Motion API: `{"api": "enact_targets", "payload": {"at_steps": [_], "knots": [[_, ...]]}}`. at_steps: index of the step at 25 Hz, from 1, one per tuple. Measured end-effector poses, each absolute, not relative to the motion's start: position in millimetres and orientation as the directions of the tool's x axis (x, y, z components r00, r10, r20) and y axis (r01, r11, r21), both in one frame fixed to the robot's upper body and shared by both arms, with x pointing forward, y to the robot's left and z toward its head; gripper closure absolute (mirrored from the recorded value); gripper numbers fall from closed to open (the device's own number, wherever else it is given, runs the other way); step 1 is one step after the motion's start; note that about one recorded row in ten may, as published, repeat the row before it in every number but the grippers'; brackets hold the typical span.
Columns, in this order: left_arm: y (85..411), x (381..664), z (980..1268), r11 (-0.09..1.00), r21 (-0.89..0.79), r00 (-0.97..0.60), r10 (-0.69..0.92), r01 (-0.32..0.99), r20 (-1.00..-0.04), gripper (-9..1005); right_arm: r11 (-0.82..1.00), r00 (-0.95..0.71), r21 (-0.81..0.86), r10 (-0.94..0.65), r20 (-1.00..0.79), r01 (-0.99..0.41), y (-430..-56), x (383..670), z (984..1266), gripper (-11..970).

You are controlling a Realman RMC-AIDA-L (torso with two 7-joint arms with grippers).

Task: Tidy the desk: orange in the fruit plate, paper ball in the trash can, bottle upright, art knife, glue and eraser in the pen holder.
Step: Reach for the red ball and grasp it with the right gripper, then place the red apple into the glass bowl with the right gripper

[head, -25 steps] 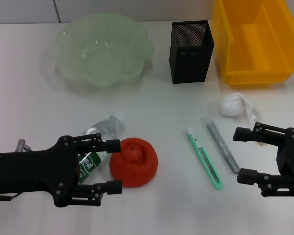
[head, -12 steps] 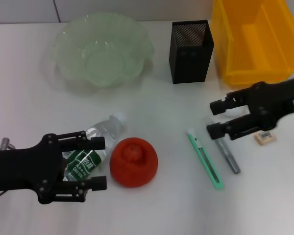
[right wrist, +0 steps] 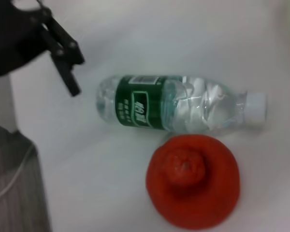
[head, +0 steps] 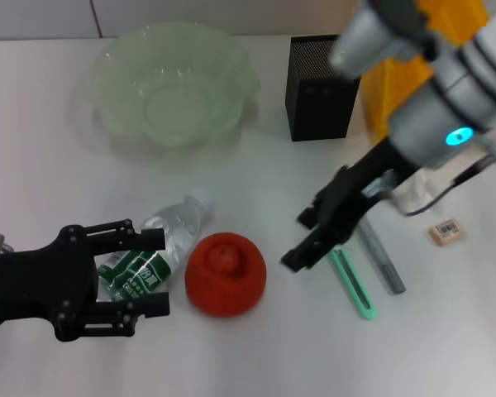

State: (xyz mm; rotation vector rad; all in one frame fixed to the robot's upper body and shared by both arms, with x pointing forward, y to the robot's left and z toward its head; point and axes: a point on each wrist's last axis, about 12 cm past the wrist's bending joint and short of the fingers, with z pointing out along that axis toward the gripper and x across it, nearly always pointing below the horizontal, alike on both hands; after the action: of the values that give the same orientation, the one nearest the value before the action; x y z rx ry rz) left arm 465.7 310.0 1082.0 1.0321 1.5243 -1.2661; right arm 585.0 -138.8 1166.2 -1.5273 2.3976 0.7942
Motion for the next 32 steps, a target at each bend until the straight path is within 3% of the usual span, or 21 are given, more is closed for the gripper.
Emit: {"api": "enact_targets", "payload": {"at_steps": [11,17,27,30,32], "knots": [[308.1,469.5,1079.1,0.157,-0.263,-0.278,0.085,0.952,-0.957,208,0.324,-0.423,0.287,-0.802,-0.421,-0.901,-83.5,585.7,1116.8,250],[306.3,470.8,1078.3,0.158,-0.263,-0.279,0.089,0.952,-0.956,209,0.303,-0.402,0.282,-0.806,-0.434,-0.911,-74.4,580.2,1110.9,281],[305.4,471.2,1077.4,0.161,-0.265,-0.282,0.092,0.951,-0.955,210,0.281,-0.400,0.321,-0.820,-0.408,-0.904,-79.2,576.2,1117.2,695],[305.7,470.5,1076.8,0.161,-0.268,-0.285,0.092,0.950,-0.954,210,0.270,-0.396,0.331,-0.818,-0.417,-0.904,-86.7,580.3,1135.4,761],[306.3,469.3,1076.2,0.163,-0.270,-0.287,0.094,0.949,-0.953,210,0.302,-0.405,0.285,-0.801,-0.441,-0.910,-100.8,591.8,1163.7,787]]}}
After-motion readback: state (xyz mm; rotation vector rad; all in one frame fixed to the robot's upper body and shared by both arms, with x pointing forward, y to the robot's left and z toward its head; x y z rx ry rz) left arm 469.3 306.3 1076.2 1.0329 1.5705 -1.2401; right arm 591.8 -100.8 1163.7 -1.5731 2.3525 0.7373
